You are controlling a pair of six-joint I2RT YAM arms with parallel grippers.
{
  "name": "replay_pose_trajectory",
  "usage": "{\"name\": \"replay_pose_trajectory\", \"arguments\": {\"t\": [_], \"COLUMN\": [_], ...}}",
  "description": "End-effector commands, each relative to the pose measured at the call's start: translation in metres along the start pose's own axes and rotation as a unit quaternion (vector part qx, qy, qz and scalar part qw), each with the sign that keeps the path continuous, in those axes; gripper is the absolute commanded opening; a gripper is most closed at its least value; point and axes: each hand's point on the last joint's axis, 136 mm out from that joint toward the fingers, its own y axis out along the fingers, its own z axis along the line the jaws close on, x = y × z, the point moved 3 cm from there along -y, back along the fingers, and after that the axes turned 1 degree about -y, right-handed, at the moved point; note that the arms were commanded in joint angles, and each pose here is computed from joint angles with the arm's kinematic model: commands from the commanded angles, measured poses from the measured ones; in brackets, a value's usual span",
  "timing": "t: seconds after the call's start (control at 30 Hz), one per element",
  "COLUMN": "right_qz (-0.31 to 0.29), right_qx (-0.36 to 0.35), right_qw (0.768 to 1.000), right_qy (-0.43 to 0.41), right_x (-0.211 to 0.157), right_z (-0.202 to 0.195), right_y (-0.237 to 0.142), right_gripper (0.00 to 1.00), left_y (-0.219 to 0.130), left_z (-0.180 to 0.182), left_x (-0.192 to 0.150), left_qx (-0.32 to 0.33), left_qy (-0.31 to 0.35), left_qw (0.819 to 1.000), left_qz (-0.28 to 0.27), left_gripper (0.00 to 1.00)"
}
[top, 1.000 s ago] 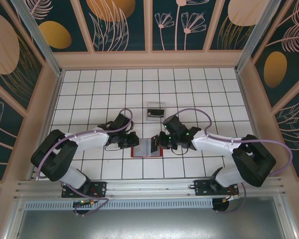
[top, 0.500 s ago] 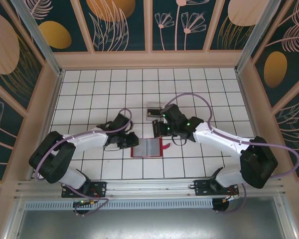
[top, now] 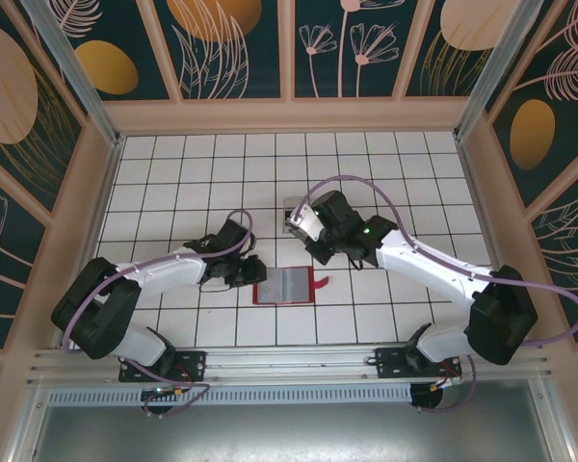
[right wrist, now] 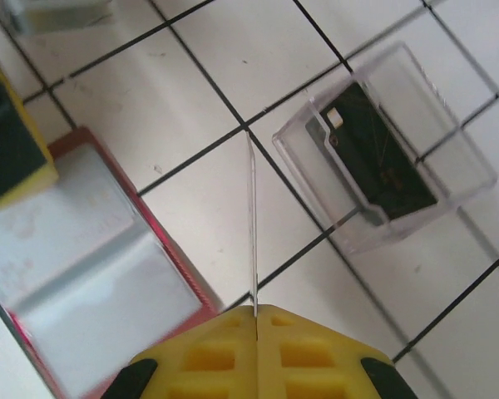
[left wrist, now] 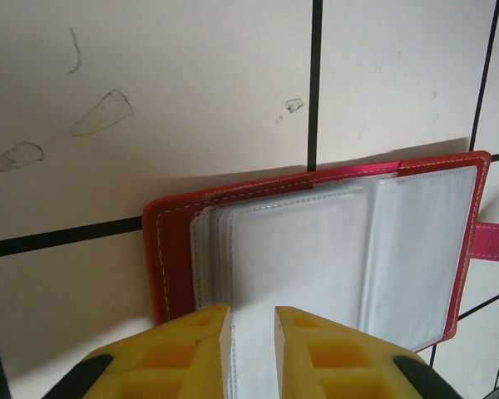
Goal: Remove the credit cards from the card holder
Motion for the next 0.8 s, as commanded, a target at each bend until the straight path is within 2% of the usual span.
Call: {"name": "replay_pose_trajectory", "arguments": {"t": [0.0, 0.1, 0.23, 0.47, 0.77], "right_qz": [0.005, 0.003, 0.037, 0.068, 0.095], "right_qx": [0.004, 0.030, 0.058, 0.103, 0.169], "right_qw": [0.990, 0.985, 0.976, 0.968, 0.960], "right_qy": [-0.141, -0.173, -0.206, -0.220, -0.203], "right_x": [0.006, 0.011, 0.008, 0.021, 0.023], "right_z": [-0.010, -0.016, -0.024, -0.053, -0.077], "right_y": [-0.011, -0.015, -0.011, 0.000, 0.033], "right_gripper": [0.00, 0.00, 0.00, 0.00, 0.00], "left_y": [-0.007, -0.007, -0.009, -0.009, -0.011], "left_z": [-0.002, -0.001, 0.000, 0.002, 0.000], "left_x": [0.000, 0.000, 0.000, -0.001, 0.002], "left_qx": [0.005, 0.006, 0.007, 0.010, 0.009], "left_qy": [0.010, 0.008, 0.003, 0.000, -0.005], "left_qw": [1.000, 1.000, 1.000, 1.000, 1.000], "left_qz": [-0.006, -0.007, -0.011, -0.012, -0.021], "left_gripper": [0.22, 0.22, 0.22, 0.22, 0.22]}}
